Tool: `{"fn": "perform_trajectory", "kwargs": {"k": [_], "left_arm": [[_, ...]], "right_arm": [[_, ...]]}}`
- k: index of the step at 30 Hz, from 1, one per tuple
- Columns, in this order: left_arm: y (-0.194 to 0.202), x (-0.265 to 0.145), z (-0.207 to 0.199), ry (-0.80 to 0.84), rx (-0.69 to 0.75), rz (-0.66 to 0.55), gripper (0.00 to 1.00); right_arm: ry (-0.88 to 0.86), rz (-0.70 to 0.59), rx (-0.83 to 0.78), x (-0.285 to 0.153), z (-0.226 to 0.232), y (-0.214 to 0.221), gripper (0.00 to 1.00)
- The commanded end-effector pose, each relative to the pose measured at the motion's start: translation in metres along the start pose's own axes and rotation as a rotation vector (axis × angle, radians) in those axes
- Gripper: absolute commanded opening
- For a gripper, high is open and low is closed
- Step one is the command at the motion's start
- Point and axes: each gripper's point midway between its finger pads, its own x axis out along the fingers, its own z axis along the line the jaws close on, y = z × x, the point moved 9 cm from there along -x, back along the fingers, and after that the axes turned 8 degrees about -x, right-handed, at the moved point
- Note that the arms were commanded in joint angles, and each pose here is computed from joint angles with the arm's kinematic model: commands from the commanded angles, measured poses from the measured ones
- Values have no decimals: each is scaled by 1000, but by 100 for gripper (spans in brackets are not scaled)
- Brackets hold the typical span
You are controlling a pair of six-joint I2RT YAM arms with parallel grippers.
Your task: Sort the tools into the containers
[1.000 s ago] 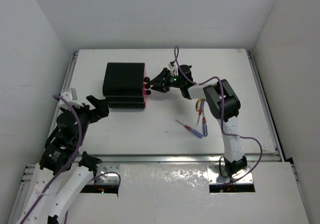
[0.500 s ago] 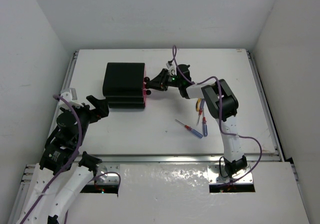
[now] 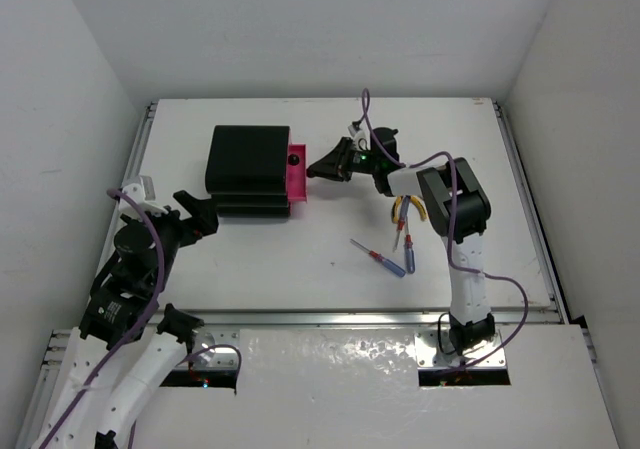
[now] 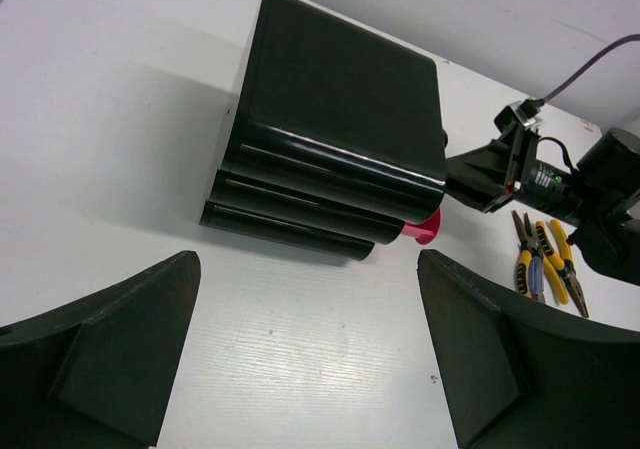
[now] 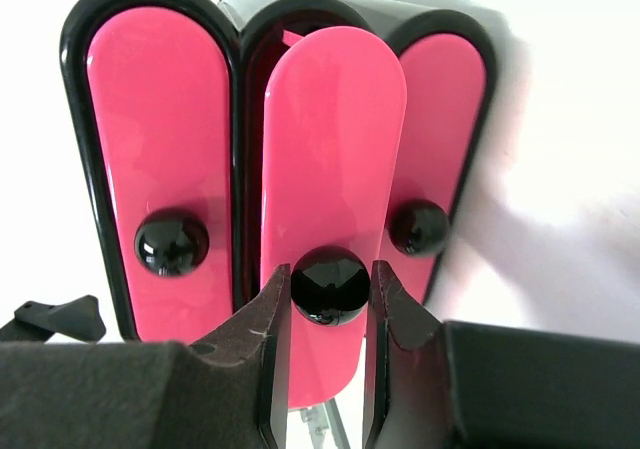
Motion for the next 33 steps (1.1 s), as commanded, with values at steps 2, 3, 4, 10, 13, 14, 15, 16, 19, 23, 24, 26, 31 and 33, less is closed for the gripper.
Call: {"fn": "perform_trajectory", "kwargs": {"k": [2, 3, 4, 10, 13, 14, 15, 16, 19, 23, 24, 26, 31, 33], "left_arm": [[-5, 2, -7, 41, 1, -15, 88], [-4, 3, -7, 40, 1, -14, 88], [-4, 3, -7, 40, 1, -14, 88], [-4, 3, -8, 41, 3, -13, 88], [-4, 3, -8, 41, 3, -13, 88], [-4, 3, -8, 41, 3, -11, 88], [-4, 3, -8, 41, 3, -11, 88], [-4, 3, -8, 40, 3, -12, 88], [-4, 3, -8, 41, 3, -11, 88], [-4, 3, -8, 42, 3, -12, 88], [-4, 3, -8, 42, 3, -12, 88], [-4, 3, -8, 42, 3, -12, 88], [-5, 3, -7, 37, 1, -16, 88], [-5, 3, -7, 37, -1, -18, 88]], "right_arm": [[28, -30, -58, -19, 2, -3, 19], [35, -34, -55, -22, 2, 0, 19], [39, -41, -61, -25, 2, 1, 19], [68, -64, -71, -39, 3, 2, 19], [74, -62, -79, -43, 3, -2, 19], [78, -61, -82, -43, 4, -2, 19], [84, -57, -84, -44, 4, -3, 20], [89, -59, -86, -45, 3, -4, 20], [109, -61, -87, -47, -1, -8, 20], [127, -53, -102, -49, -2, -7, 29], [123, -51, -109, -49, -1, -7, 34], [119, -42, -130, -51, 7, -8, 54], [175, -39, -212, -61, 28, -19, 63], [286, -46, -232, -70, 32, -19, 64]]}}
